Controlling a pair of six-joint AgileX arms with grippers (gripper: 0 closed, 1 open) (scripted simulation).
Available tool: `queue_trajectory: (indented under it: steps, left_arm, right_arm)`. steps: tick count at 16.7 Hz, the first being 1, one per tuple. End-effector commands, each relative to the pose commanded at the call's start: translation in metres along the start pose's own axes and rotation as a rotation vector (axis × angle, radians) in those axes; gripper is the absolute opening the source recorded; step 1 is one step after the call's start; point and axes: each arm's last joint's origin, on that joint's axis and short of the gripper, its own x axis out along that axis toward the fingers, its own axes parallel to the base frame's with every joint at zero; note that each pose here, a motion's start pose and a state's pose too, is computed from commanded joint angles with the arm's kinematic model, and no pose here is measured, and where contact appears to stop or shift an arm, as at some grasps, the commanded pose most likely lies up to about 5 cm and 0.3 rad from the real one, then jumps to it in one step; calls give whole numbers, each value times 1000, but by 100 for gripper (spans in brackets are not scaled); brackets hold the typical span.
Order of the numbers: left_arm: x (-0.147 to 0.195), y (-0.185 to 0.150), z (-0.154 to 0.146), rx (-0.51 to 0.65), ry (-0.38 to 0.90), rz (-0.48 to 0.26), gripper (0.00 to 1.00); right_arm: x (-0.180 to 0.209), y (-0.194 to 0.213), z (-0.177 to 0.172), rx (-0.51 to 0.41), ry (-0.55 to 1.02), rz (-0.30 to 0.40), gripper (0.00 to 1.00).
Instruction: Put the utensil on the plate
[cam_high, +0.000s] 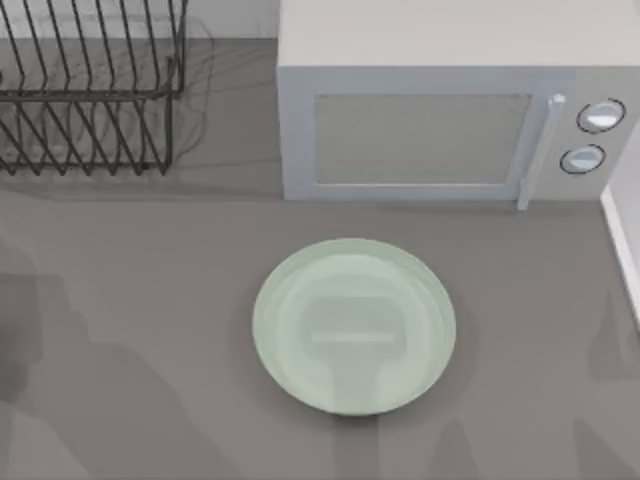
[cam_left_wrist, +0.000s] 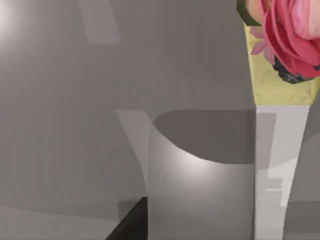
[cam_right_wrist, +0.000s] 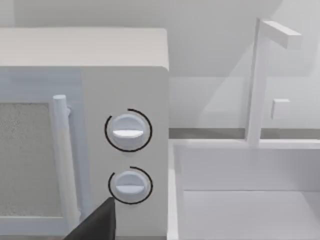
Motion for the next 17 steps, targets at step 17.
queue_trajectory:
  steps: [17]
  left_arm:
    - [-95, 1, 2, -1, -9, -19, 0]
  right_arm:
    - [0, 0, 0, 0, 0, 0, 100]
